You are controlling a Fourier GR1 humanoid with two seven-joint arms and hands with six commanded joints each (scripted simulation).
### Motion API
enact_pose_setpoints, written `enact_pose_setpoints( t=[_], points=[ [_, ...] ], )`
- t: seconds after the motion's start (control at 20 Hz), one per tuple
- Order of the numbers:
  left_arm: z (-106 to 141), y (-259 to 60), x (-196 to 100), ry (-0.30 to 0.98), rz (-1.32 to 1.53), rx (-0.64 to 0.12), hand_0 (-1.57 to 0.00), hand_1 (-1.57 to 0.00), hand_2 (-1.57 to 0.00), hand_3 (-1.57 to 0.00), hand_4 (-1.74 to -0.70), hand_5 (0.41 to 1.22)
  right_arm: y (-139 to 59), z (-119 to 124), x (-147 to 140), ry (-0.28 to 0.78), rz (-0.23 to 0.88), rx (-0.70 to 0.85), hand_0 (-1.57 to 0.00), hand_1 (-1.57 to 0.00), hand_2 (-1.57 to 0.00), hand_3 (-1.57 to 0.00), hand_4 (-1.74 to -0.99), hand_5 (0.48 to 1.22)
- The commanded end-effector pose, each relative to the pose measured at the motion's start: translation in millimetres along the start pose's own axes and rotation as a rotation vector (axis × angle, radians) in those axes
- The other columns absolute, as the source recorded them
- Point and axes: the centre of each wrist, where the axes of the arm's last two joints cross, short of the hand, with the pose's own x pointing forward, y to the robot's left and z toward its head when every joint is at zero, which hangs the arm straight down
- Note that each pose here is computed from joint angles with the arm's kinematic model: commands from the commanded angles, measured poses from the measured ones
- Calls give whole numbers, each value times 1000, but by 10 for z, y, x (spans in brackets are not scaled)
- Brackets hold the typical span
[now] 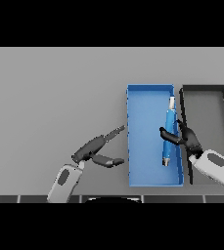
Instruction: Pick up the blue pipe and place it into the blue bin.
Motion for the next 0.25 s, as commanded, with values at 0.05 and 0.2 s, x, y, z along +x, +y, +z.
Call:
enact_pose_setpoints(
  t=[0.05,0.2],
  points=[
    [-37,30,30,-8,-5,11,1,1,1,1,-885,431,-12,32,12,2,6,8,-6,-5,-5,-3,-1022,658],
    [3,61,-20,-1,-5,6,1,1,1,1,-885,431,5,38,24,0,14,15,-6,-5,-5,-3,-1022,643]
  ],
)
